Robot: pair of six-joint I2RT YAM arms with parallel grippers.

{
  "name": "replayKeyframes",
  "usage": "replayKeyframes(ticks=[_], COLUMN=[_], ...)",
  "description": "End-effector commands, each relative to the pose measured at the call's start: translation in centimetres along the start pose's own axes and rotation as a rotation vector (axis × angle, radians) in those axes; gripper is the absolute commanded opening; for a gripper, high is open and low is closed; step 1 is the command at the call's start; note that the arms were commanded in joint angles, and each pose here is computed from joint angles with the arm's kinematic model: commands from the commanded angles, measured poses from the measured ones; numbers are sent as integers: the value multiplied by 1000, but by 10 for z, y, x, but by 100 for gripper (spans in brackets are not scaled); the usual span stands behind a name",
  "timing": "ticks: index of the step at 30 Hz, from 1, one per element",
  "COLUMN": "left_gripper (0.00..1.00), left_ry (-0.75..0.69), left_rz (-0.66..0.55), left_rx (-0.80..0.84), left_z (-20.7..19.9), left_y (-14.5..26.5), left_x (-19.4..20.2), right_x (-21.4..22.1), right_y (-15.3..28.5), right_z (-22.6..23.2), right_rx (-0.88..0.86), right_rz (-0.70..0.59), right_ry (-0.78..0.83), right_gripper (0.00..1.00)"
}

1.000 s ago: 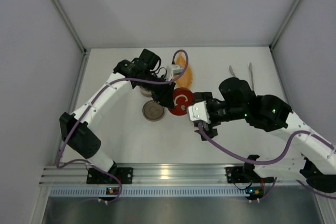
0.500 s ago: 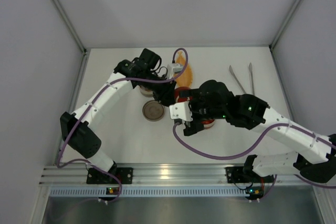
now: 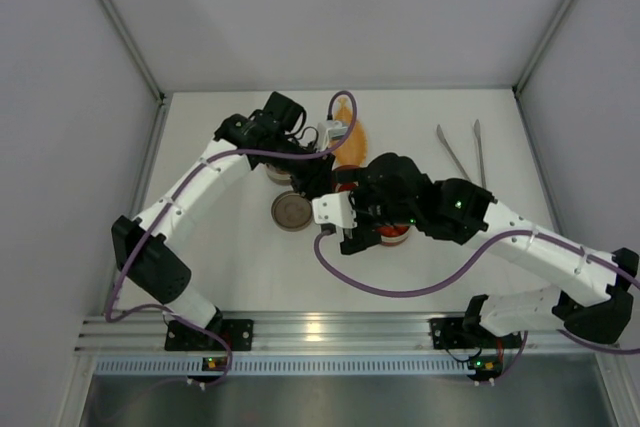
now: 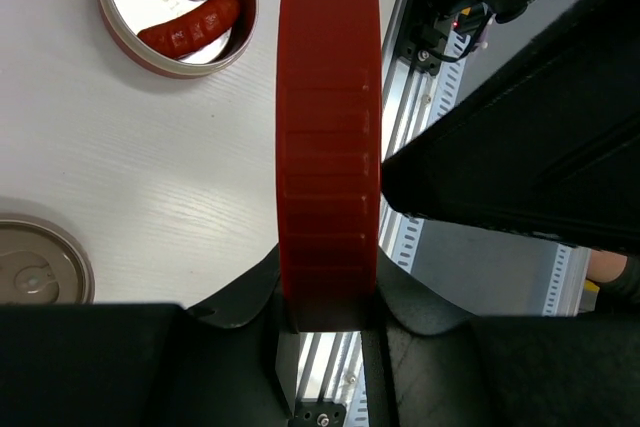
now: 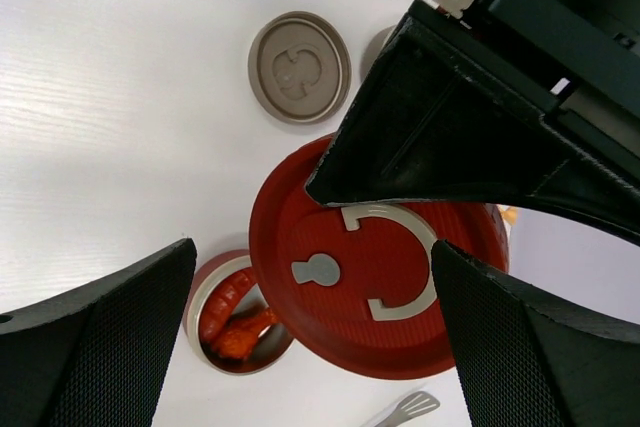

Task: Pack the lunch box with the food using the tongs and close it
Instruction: Pick up the box lid from the center of the board.

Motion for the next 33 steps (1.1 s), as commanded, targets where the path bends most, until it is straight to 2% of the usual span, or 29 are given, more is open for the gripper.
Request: replayKeyframes(ticks=[1, 11, 22, 30, 33], left_gripper=[0, 0, 0, 0, 0], left_ry=[-69, -125, -103, -120, -149], left_rz=[-34, -13, 4, -8, -20], left_rx=[41, 11, 22, 36, 11], left_z=[-20, -27, -24, -30, -30], left_y=[12, 9, 4, 7, 12], left_x=[0, 12, 17, 12, 9], right_x=[-1, 12, 1, 10, 7], right_y=[-4, -9, 2, -12, -13], right_z=[-13, -15, -28, -2, 9], right_rx=[58, 80, 107, 6, -36], right_rz=[1, 56, 27, 57, 26], right_ry=[17, 6, 4, 39, 26], right_gripper=[99, 99, 99, 98, 97])
Point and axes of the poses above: each gripper's point midway between its finger pads, its own y axis back along the fingers, its own z axis along the line the jaws close on, x = y × z, the point moved 2 cm from there along y, back along the fingers, and after that the axes turned 15 degrees about y, right-handed, at the moved point
